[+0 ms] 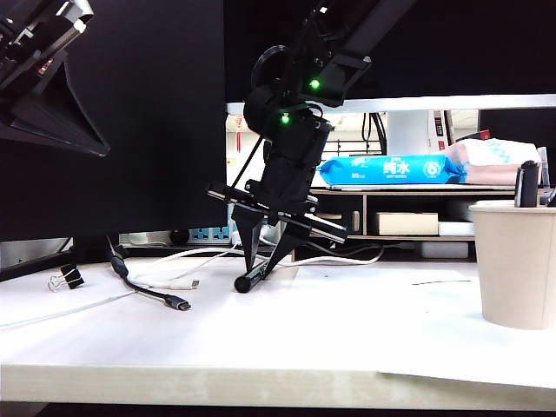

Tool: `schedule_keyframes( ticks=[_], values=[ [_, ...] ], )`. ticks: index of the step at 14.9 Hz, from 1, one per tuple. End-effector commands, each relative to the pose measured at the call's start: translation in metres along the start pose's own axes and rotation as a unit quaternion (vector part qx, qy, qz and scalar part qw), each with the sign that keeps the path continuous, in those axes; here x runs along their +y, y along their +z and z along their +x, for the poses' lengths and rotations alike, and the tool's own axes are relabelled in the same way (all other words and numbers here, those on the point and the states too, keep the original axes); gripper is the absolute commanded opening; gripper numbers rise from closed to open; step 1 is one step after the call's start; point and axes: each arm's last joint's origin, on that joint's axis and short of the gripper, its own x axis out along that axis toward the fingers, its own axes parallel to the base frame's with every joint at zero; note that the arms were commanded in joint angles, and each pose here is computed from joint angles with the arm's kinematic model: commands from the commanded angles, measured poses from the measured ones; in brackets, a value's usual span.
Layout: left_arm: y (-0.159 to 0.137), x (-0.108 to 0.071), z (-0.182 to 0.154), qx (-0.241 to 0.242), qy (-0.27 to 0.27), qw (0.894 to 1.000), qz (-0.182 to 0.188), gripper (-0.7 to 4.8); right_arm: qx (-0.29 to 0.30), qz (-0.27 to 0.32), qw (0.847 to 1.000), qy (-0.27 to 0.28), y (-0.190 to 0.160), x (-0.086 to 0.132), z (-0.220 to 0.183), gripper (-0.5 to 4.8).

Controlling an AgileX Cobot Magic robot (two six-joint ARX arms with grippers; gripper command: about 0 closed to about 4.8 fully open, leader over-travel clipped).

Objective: Pick up the marker and insert it into the paper cup.

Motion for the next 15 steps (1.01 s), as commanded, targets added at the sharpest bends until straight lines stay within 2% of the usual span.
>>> schedule_keyframes(
  ticks=[1, 6, 8, 15],
  values=[
    [0.0018, -0.0005, -0.0009, -0.006, -0.003, 1.000, 0.004, -0.05, -0.008, -0.005, 1.000, 0.004, 0.0011, 0.0023, -0.0018, 1.03],
    [0.0018, -0.0005, -0.0009, -0.006, -0.002, 1.000, 0.004, -0.05, -0.008, -0.011, 1.000, 0.004, 0.0010, 0.0023, -0.0018, 0.79],
    [0.0019, -0.0005, -0.0009, -0.006, -0.002, 1.000, 0.004, -0.05, -0.008, -0.015, 1.000, 0.004, 0.0010, 0.0023, -0.0018, 0.53],
    [0.0016, -0.0004, -0.0009, -0.005, -0.002, 1.000, 0.004, -0.05, 0.013, -0.032, 0.999, 0.026, 0.0000, 0.0038, -0.0032, 0.53]
  ],
)
